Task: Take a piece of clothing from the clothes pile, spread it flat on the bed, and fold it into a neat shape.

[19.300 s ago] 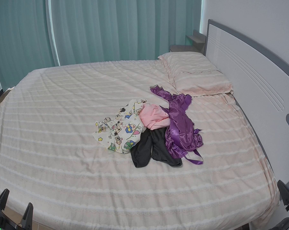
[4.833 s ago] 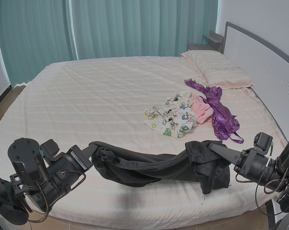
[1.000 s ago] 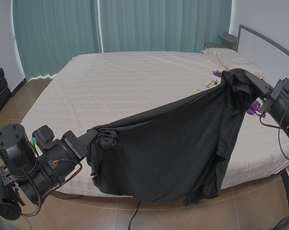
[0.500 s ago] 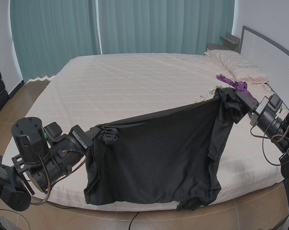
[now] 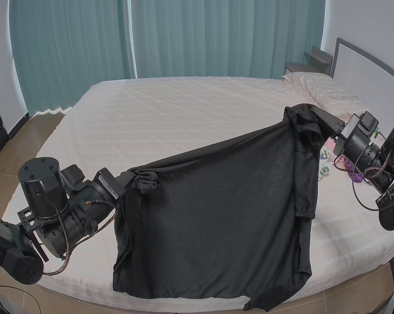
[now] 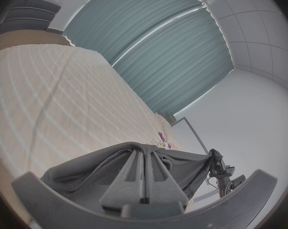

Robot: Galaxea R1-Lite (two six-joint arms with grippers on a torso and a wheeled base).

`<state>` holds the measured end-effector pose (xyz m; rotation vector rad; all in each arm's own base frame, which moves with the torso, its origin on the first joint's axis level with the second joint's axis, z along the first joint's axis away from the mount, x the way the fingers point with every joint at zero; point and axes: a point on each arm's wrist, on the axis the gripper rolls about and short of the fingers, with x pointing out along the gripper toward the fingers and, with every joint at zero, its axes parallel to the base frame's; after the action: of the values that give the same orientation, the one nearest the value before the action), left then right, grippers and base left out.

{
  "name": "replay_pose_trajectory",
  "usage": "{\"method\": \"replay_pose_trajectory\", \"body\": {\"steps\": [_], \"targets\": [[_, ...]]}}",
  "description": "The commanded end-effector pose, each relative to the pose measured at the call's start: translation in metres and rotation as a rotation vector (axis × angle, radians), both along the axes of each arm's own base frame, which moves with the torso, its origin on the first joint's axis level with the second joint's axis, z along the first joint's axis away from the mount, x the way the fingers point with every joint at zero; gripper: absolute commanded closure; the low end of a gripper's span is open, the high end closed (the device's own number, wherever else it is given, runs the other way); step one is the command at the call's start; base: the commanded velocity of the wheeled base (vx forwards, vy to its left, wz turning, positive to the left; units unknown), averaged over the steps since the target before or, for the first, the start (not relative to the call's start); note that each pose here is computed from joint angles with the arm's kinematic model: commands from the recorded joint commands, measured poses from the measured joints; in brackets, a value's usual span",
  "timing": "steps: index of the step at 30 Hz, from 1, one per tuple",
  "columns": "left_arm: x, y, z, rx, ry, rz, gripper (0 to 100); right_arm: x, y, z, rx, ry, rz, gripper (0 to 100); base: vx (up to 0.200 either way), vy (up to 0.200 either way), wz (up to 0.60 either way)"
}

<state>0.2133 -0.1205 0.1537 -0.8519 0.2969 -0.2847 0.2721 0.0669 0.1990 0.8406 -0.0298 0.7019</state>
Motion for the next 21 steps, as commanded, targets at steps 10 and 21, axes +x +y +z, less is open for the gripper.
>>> {"method": "replay_pose_trajectory", "body": {"steps": [10, 21], "targets": [[0.069, -0.01, -0.046, 0.108, 0.094, 0.081, 100, 0.065, 0.013, -0.016, -0.03, 0.083, -0.003, 100, 0.1, 0.0, 0.0], [0.111, -0.016, -0.082, 0.129, 0.151, 0.117, 100, 0.108, 0.022, -0.062, -0.07, 0.196, -0.009, 100, 0.0, 0.0, 0.0]]}}
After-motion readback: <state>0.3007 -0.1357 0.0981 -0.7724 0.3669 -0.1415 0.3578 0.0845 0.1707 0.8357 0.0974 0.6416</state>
